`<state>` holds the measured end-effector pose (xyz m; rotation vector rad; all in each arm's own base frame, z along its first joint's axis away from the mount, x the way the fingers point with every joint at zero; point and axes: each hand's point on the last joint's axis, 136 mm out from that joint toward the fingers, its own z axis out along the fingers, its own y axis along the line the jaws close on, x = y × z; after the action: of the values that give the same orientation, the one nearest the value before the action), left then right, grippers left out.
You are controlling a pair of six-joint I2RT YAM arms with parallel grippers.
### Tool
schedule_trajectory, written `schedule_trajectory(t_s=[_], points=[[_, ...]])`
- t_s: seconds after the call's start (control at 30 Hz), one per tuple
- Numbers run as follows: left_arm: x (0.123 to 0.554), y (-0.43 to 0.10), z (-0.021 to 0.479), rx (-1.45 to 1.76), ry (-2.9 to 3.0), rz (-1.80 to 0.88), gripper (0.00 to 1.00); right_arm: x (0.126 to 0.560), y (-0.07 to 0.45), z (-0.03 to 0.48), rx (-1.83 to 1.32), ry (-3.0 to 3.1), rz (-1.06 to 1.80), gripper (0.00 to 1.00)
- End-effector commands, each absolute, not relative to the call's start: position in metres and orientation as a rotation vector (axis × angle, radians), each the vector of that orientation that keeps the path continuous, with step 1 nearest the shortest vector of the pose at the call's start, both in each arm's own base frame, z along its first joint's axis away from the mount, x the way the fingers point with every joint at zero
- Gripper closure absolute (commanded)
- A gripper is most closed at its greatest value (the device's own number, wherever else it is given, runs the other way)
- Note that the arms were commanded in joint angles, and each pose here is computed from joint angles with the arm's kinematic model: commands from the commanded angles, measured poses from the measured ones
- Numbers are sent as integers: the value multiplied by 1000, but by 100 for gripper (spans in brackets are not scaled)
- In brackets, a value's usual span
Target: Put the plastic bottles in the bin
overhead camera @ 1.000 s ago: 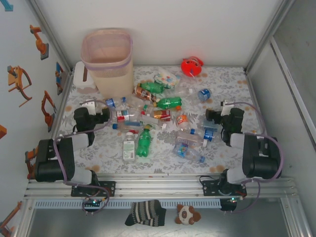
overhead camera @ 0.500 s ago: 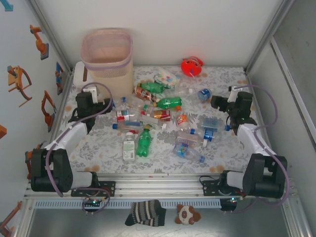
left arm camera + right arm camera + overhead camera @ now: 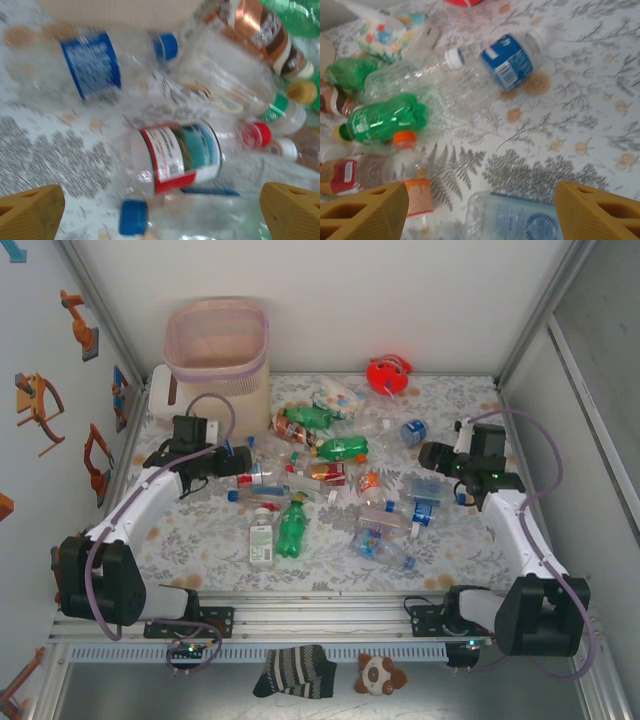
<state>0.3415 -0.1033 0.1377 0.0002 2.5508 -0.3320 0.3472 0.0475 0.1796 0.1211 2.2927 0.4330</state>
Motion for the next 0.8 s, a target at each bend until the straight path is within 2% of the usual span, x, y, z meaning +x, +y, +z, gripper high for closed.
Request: schedule_trajectory(t_s=[0.0,0.4,0.77], points=[[299,-117,123,-42,2735,-330,0,334,58,183,116,2337,433,25],[223,-148,112,-125,2746,-226,1,322,78,175,115,2373,435,25],[184,-147,72,-128,2883,-141,12,325,81,168,113,2401,435,26]])
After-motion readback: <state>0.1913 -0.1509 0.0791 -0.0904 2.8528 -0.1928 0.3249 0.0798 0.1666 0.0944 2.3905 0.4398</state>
